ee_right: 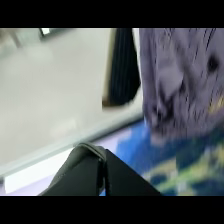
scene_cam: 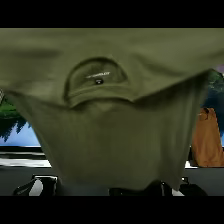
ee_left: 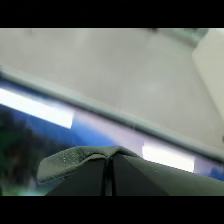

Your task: Fold the clothes and pants, and hang the long-sleeved shirts on hangers.

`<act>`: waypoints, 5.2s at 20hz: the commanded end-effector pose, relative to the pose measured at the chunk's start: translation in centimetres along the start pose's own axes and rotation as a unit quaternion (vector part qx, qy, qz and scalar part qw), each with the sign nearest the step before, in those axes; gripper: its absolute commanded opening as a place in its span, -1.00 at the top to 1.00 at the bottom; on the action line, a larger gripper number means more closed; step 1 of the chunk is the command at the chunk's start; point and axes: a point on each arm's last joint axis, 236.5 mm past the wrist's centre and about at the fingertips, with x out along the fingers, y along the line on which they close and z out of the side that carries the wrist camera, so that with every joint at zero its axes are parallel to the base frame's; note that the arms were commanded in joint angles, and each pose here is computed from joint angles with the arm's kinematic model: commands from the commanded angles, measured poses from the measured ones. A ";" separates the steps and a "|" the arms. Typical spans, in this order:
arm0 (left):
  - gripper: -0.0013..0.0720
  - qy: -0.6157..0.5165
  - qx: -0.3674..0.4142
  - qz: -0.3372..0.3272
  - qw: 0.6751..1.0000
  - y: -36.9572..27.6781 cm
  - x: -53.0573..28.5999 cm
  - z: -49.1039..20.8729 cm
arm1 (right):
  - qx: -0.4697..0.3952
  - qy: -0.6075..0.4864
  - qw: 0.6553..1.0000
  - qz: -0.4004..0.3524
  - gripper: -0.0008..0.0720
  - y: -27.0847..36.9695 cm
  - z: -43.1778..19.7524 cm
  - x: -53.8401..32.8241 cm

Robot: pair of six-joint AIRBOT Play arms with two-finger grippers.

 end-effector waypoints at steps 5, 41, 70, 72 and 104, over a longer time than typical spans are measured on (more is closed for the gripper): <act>0.93 0.299 -0.027 0.056 0.952 10.4 19.8 -21.7 | 0.001 0.400 0.916 -0.018 0.90 0.9 -33.0 21.1; 0.92 0.440 -0.058 0.076 0.893 12.5 23.4 -33.9 | 0.130 0.703 0.691 0.105 -0.40 -12.1 -56.2 -5.2; 0.92 0.441 -0.058 0.076 0.892 12.6 23.4 -34.0 | 0.147 0.389 0.908 0.043 0.90 -9.9 -34.3 17.7; 0.92 0.441 -0.058 0.076 0.892 12.6 23.4 -34.1 | 0.167 0.367 0.914 0.040 0.90 -9.5 -32.0 21.0; 0.92 0.462 -0.060 0.076 0.882 12.5 22.6 -34.7 | 0.158 0.708 0.683 0.092 -0.35 -2.4 -60.0 -12.5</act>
